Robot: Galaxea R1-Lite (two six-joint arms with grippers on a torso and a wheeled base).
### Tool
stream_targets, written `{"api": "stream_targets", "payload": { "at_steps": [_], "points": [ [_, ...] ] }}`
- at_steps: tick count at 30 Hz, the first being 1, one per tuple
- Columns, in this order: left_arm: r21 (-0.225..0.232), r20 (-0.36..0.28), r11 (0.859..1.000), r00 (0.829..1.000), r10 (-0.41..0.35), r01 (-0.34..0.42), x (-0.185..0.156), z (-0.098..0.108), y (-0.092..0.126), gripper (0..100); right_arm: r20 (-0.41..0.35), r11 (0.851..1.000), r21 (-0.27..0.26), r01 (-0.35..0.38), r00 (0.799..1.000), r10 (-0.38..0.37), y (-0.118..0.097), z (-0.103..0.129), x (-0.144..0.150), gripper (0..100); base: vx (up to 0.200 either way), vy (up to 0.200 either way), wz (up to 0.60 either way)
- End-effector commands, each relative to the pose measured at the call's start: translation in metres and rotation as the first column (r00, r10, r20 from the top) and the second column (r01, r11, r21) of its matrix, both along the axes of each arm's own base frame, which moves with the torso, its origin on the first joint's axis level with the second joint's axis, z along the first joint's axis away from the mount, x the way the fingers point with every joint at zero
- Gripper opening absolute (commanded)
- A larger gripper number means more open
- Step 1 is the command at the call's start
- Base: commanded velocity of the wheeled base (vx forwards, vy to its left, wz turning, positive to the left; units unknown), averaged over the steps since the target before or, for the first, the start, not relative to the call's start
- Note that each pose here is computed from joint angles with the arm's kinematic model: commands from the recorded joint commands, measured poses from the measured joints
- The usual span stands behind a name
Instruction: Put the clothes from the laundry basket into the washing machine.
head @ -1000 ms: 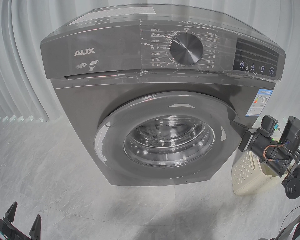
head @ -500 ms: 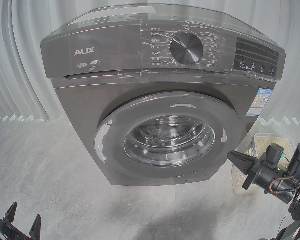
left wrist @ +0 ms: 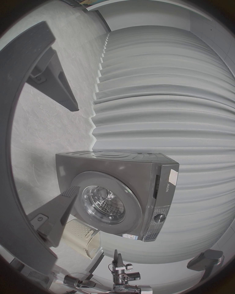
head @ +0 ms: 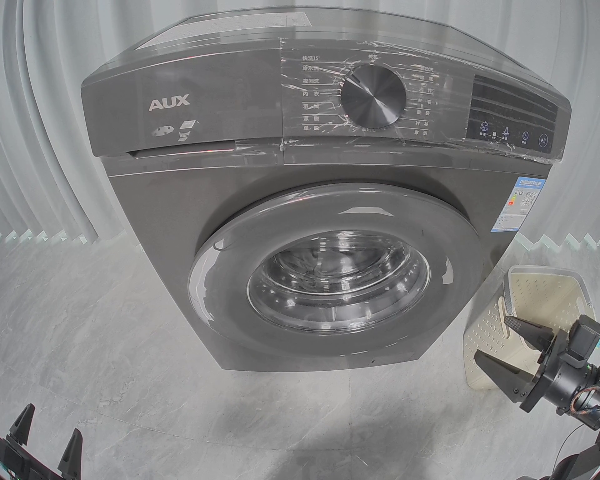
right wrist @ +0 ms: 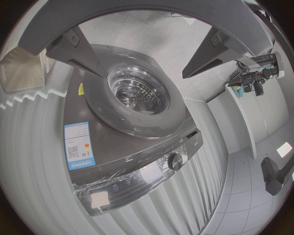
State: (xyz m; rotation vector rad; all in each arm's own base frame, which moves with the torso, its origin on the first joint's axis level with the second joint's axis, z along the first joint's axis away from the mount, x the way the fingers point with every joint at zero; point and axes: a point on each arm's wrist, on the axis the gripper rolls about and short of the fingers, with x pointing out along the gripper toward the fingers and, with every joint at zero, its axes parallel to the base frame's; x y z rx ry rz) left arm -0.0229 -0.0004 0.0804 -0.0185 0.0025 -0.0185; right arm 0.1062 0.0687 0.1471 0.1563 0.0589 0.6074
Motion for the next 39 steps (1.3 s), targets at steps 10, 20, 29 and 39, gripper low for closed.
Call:
{"api": "stream_targets", "payload": {
  "at_steps": [10,20,29,39],
  "points": [
    [-0.003,-0.001,1.000,1.000,0.000,0.000,0.000,-0.004,0.000,100,0.132,0.979,0.005,0.203,0.970,-0.202,-0.052,-0.002,-0.065,100,0.000,0.000,0.00],
    [-0.003,-0.001,1.000,1.000,0.000,0.000,0.000,-0.004,0.000,100,0.219,0.949,0.021,0.315,0.925,-0.311,-0.065,-0.020,-0.105,100,0.000,0.000,0.00],
    [-0.009,-0.001,1.000,1.000,0.000,0.000,0.000,-0.004,0.000,100,0.170,0.912,-0.073,0.403,0.906,-0.387,-0.064,-0.062,-0.130,100,0.000,0.000,0.00],
    [-0.018,-0.001,1.000,1.000,0.002,-0.002,0.000,-0.004,0.000,100,0.127,0.855,-0.091,0.510,0.858,-0.498,-0.067,-0.067,-0.129,100,0.000,0.000,0.00]
  ]
}}
